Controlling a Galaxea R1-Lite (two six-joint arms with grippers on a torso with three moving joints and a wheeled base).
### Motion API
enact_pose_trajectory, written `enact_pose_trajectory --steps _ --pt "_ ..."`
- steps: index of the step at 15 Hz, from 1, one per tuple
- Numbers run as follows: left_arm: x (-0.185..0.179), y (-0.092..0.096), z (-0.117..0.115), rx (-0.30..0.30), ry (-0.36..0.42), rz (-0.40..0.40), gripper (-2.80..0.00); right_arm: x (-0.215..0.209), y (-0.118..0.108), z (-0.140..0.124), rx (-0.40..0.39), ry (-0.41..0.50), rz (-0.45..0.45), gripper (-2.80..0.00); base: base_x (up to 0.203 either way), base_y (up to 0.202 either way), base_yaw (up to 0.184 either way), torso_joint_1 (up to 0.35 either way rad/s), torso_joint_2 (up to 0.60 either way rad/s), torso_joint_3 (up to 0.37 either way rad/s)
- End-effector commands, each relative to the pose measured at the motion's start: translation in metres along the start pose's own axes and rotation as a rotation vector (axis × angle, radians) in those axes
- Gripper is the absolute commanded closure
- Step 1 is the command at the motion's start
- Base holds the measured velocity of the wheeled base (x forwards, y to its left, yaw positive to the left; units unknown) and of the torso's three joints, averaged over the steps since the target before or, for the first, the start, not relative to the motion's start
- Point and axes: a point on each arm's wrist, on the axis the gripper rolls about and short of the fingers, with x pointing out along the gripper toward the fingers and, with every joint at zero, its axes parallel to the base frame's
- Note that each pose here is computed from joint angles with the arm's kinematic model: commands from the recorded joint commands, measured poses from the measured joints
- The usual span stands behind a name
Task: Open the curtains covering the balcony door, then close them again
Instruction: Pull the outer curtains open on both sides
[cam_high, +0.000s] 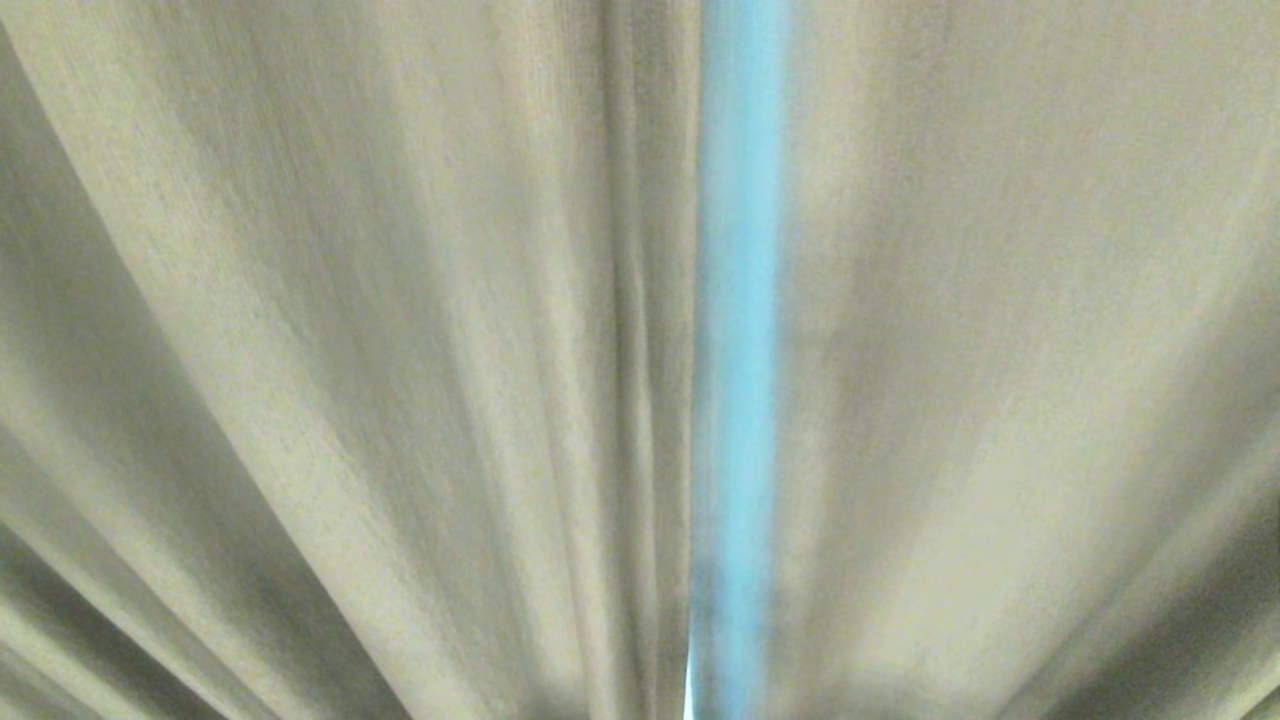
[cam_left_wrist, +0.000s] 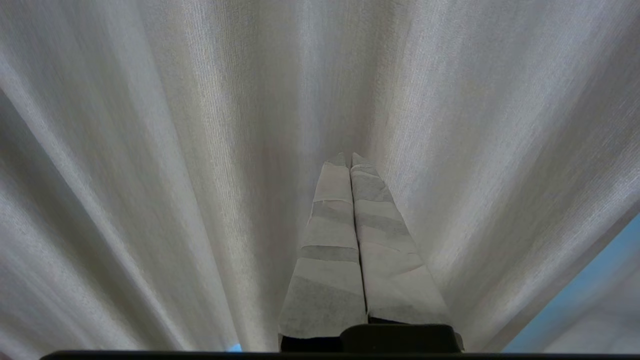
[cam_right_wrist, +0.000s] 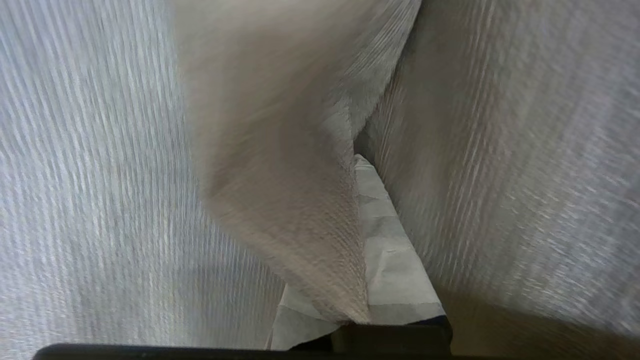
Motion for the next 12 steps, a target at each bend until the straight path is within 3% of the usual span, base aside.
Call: enact_pose_trajectory --steps 1,12 --pt "0.000 0.000 0.000 -0.001 0.001 0.000 0.00 0.012 -0.019 -0.019 -0.013 0.039 -0.047 0.00 0.000 0.000 0.000 0.000 0.00 0.000" --pt "0.000 0.000 0.000 -0.001 0.000 0.000 0.00 0.017 -0.067 -0.039 -0.059 0.078 -0.177 0.00 0.000 0.000 0.000 0.000 0.00 0.000"
